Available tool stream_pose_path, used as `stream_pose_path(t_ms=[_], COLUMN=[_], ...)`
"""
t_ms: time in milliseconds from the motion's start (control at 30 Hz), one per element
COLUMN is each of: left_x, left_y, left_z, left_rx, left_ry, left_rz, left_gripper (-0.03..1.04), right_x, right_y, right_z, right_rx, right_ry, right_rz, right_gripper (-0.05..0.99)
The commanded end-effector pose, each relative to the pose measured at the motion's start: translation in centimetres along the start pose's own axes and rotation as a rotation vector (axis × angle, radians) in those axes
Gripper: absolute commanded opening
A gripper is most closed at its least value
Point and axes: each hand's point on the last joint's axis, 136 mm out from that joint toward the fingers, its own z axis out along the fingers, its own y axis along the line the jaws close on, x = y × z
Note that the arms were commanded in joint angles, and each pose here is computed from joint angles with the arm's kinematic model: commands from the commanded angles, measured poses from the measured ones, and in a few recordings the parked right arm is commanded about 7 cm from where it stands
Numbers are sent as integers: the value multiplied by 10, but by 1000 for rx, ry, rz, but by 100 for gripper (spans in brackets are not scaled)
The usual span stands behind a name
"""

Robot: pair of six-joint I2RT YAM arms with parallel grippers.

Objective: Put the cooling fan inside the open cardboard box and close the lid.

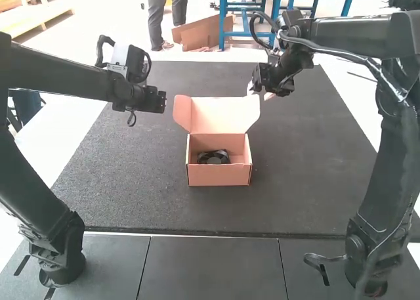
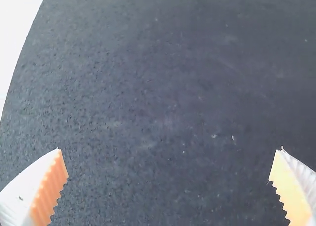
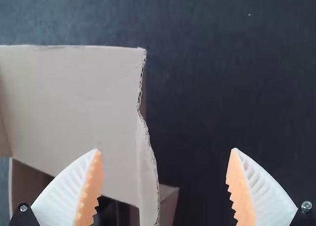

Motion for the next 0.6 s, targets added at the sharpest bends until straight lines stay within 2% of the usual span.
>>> stream_pose_path(t_ms=[0, 100, 233, 400, 467, 567], left_x=[0, 2, 5, 6, 5, 4], left_y=[-43, -73, -90, -94, -94, -93], left_z=[-6, -14, -20, -22, -22, -22], left_rx=[186, 284, 351, 375, 375, 374], left_ry=[2, 8, 20, 25, 24, 21], left_rz=[4, 15, 14, -2, -3, -4], left_gripper=[97, 97, 97, 97, 97, 97], right_x=[-9, -8, -7, -6, -6, -6], right_y=[1, 0, 1, 4, 5, 4], right_z=[-6, -7, -7, -8, -8, -9], right_rx=[-17, -19, -25, -37, -41, -44], right_ry=[-17, -14, -9, -2, 0, 0], right_rz=[-6, -4, -2, -3, -5, -2], right_gripper=[58, 57, 57, 56, 51, 36])
